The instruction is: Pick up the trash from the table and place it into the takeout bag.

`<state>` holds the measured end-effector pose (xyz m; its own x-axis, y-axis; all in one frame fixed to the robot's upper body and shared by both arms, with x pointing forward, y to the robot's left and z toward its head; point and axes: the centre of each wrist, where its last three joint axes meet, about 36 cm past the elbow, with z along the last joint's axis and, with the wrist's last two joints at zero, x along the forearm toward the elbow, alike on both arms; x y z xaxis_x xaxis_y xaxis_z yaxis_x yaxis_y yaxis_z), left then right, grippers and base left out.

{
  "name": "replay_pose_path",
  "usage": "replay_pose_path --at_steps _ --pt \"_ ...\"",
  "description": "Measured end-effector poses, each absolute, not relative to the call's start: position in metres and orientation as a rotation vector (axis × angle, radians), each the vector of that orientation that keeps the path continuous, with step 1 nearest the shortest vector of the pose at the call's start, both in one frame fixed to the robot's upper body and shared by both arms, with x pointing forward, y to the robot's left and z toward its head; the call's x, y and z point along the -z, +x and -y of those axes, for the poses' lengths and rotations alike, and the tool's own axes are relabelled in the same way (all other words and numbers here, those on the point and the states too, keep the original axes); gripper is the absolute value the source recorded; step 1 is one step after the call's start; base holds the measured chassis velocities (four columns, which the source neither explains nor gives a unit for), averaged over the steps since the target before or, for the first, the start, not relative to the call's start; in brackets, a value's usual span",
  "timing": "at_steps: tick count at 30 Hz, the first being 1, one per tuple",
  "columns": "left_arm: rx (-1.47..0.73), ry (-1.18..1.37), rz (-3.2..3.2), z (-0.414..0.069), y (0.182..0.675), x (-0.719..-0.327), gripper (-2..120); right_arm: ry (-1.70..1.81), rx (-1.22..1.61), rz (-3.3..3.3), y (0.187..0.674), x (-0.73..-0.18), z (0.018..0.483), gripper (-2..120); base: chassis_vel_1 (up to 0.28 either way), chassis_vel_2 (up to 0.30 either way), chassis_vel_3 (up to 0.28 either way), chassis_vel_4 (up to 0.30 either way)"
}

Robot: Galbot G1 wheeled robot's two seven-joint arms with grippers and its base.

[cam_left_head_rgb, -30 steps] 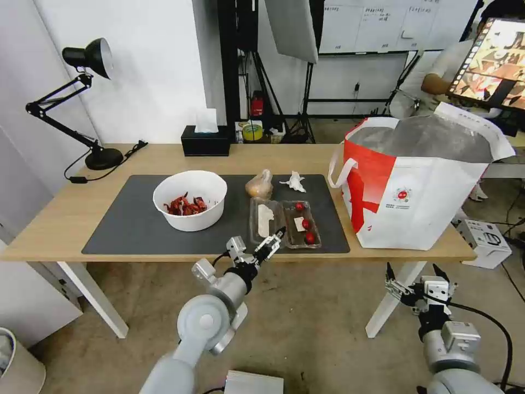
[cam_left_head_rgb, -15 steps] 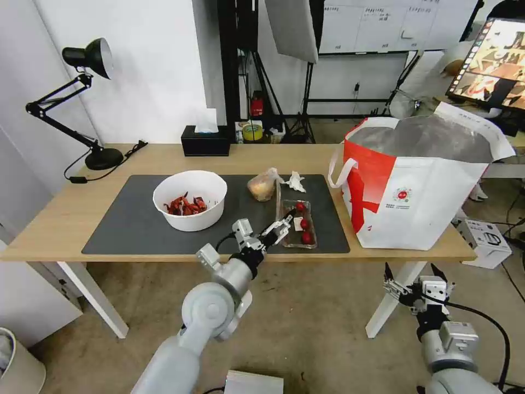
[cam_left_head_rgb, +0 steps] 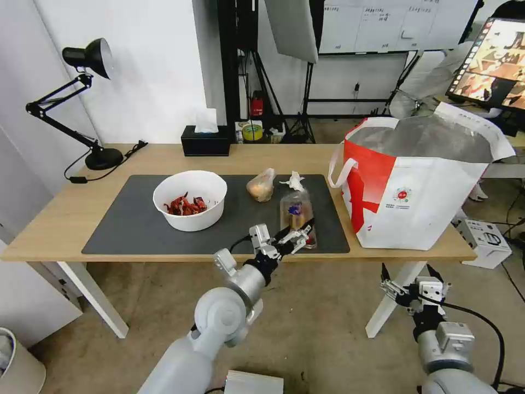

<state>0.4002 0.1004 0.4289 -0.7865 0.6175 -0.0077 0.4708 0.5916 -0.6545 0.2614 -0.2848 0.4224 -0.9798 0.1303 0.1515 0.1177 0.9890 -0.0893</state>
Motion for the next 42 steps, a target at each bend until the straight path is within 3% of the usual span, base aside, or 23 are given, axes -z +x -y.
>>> replay_pose_path --at_steps 13,22,42 --pt "-0.414 -0.995 2.845 -0.112 0.427 -0.401 28 0.023 0.402 2.944 0.296 -0.448 0.277 100 0.0 0.0 0.0 0.0" --pt "-0.25 -1.007 2.918 -0.119 0.428 -0.394 0 0.119 0.725 2.842 0.336 -0.452 0.264 100 0.0 0.0 0.0 0.0" --pt "-0.143 -1.037 2.951 -0.119 0.427 -0.393 0 0.225 0.957 2.636 0.449 -0.454 0.227 100 0.0 0.0 0.0 0.0"
